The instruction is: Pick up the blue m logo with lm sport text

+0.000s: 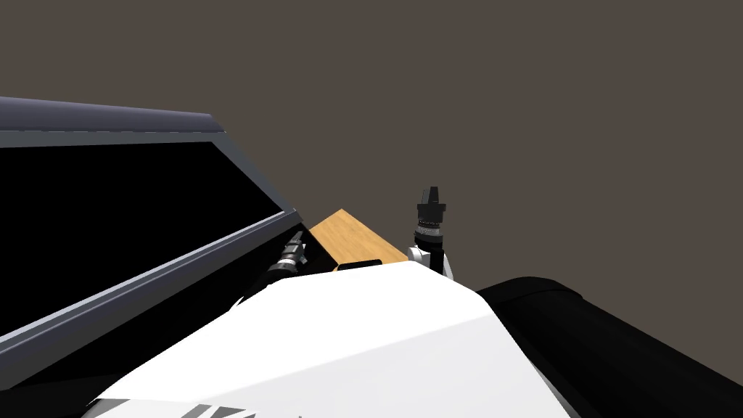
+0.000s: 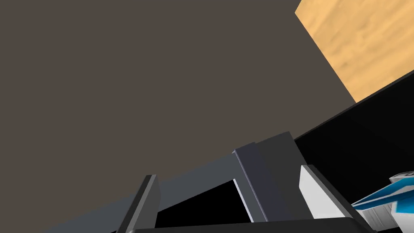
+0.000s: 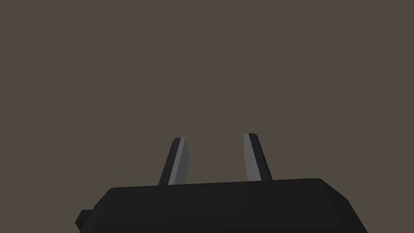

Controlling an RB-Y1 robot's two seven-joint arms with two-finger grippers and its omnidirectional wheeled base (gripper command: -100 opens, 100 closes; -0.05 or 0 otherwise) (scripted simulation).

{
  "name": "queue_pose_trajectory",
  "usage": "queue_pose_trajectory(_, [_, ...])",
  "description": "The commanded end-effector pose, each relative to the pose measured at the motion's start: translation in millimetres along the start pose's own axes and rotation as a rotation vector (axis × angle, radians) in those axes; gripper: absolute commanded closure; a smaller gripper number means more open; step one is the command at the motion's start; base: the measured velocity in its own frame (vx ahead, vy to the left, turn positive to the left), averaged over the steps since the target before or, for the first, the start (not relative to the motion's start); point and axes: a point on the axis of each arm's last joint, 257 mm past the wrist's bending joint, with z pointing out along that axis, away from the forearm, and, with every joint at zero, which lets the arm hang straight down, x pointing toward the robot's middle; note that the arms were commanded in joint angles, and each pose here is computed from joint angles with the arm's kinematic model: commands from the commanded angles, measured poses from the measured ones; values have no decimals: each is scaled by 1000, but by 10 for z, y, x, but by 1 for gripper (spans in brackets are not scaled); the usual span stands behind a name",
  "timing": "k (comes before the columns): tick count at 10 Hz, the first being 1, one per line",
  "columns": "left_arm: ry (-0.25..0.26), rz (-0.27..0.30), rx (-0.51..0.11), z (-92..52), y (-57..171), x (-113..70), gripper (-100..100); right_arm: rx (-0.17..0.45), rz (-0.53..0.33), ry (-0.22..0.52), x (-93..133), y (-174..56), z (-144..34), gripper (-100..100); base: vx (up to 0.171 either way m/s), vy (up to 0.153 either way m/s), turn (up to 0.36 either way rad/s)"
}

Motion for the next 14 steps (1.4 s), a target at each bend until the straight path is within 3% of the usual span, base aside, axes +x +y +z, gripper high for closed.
queue_pose_trajectory(1, [15, 7, -74, -16, 243, -26, -100, 0, 0, 0, 0, 0, 0, 0, 12, -19, -84])
queue_pose_trajectory(2, [16, 7, -84, -18, 268, -22, -100, 0, 0, 0, 0, 0, 0, 0, 10, -13, -39])
queue_pose_trajectory(4, [42, 28, -205, -102, 683, -54, -100, 0, 0, 0, 0, 0, 0, 0, 18, -17, -110])
queue_pose_trajectory(5, [44, 28, -222, -112, 726, -48, -100, 0, 0, 0, 0, 0, 0, 0, 16, -14, -28])
queue_pose_trajectory(7, [71, 58, -339, -228, 1112, -108, -100, 0, 0, 0, 0, 0, 0, 0, 24, -22, -84])
queue_pose_trajectory(8, [74, 59, -355, -242, 1151, -102, -100, 0, 0, 0, 0, 0, 0, 0, 22, -16, -37])
queue_pose_trajectory(9, [89, 77, -419, -317, 1346, -142, -100, 0, 0, 0, 0, 0, 0, 0, 22, -11, -50])
queue_pose_trajectory(10, [89, 77, -419, -317, 1346, -142, -100, 0, 0, 0, 0, 0, 0, 0, 18, -8, -34])
queue_pose_trajectory(12, [116, 120, -530, -464, 1674, -249, -100, 0, 0, 0, 0, 0, 0, 0, 28, -12, -76])
queue_pose_trajectory(13, [118, 120, -539, -477, 1695, -247, -100, 0, 0, 0, 0, 0, 0, 0, 25, -10, -34])
queue_pose_trajectory(14, [132, 143, -596, -559, 1848, -311, -100, 0, 0, 0, 0, 0, 0, 0, 35, -13, -42])
